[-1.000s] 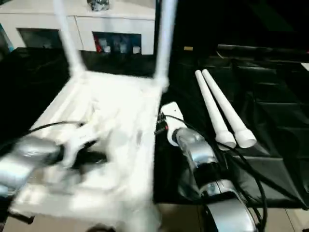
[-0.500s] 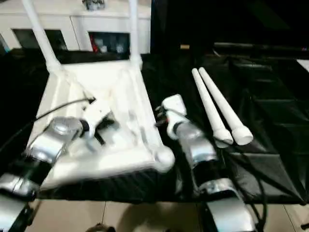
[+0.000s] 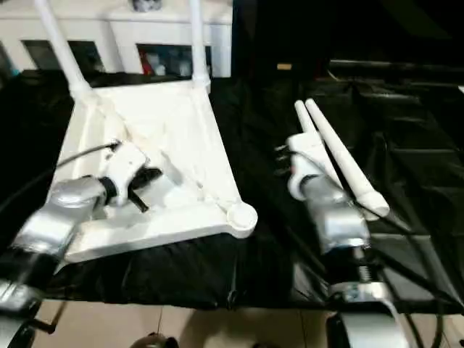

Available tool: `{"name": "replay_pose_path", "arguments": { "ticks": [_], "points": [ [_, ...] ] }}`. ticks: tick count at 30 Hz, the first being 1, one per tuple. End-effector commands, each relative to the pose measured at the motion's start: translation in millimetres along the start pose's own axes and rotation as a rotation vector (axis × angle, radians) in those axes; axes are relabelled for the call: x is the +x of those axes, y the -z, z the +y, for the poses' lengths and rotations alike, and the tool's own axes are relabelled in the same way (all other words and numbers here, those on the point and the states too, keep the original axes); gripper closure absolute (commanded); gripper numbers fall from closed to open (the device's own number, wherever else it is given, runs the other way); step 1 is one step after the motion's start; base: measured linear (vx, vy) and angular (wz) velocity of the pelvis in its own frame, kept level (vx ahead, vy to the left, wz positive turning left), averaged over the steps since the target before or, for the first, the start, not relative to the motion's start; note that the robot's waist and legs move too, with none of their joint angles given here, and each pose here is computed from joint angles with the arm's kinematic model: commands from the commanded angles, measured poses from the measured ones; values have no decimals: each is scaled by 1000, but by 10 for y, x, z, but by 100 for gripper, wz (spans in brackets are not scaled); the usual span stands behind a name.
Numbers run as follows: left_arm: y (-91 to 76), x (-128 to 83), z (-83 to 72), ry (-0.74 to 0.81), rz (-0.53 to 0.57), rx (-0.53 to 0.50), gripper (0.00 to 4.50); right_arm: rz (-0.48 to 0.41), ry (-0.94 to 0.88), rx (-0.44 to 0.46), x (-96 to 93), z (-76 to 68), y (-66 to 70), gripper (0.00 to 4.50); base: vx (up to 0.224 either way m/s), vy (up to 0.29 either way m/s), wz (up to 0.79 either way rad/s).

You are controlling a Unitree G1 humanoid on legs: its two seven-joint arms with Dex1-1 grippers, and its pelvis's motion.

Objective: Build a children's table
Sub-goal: Pick table leg

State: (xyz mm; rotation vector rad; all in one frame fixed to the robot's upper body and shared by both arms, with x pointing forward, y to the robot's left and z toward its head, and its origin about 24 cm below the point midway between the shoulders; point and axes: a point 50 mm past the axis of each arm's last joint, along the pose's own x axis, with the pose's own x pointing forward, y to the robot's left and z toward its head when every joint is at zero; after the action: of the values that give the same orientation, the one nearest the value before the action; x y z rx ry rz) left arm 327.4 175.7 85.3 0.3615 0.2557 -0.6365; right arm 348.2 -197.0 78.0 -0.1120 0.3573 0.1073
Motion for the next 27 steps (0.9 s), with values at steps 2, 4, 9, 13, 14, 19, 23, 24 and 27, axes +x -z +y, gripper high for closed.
{"name": "replay_pose_path", "arguments": {
  "ticks": [2, 4, 9, 13, 14, 19, 23, 24, 27],
  "points": [
    [-300, -130, -132, 95, -150, -18, 370, 22, 76, -29, -37, -216, -127, 305, 0, 0, 0],
    [-404, -175, -279, 194, -209, -11, 364, 24, 78, -22, -41, -276, -187, 299, 0, 0, 0],
    [-496, -207, -474, 302, -233, -10, 320, 42, 94, 6, -30, -347, -272, 258, 0, 0, 0],
    [-558, -216, -657, 403, -220, -15, 282, 140, 104, 29, 1, -422, -308, 219, 0, 0, 0],
    [-582, -220, -693, 417, -214, -16, 276, 180, 100, 25, 15, -440, -316, 214, 0, 0, 0],
    [-608, -218, -720, 424, -203, -7, 239, 206, 101, 19, 55, -461, -329, 174, 0, 0, 0],
    [-596, -199, -749, 426, -179, 14, 199, 304, 85, 72, 121, -474, -240, 165, 0, 0, 0],
    [-597, -198, -755, 430, -175, 21, 188, 326, 96, 62, 121, -498, -219, 165, 0, 0, 0],
    [-597, -195, -777, 448, -169, 17, 173, 357, 117, 79, 117, -551, -178, 165, 0, 0, 0]
  ]
}}
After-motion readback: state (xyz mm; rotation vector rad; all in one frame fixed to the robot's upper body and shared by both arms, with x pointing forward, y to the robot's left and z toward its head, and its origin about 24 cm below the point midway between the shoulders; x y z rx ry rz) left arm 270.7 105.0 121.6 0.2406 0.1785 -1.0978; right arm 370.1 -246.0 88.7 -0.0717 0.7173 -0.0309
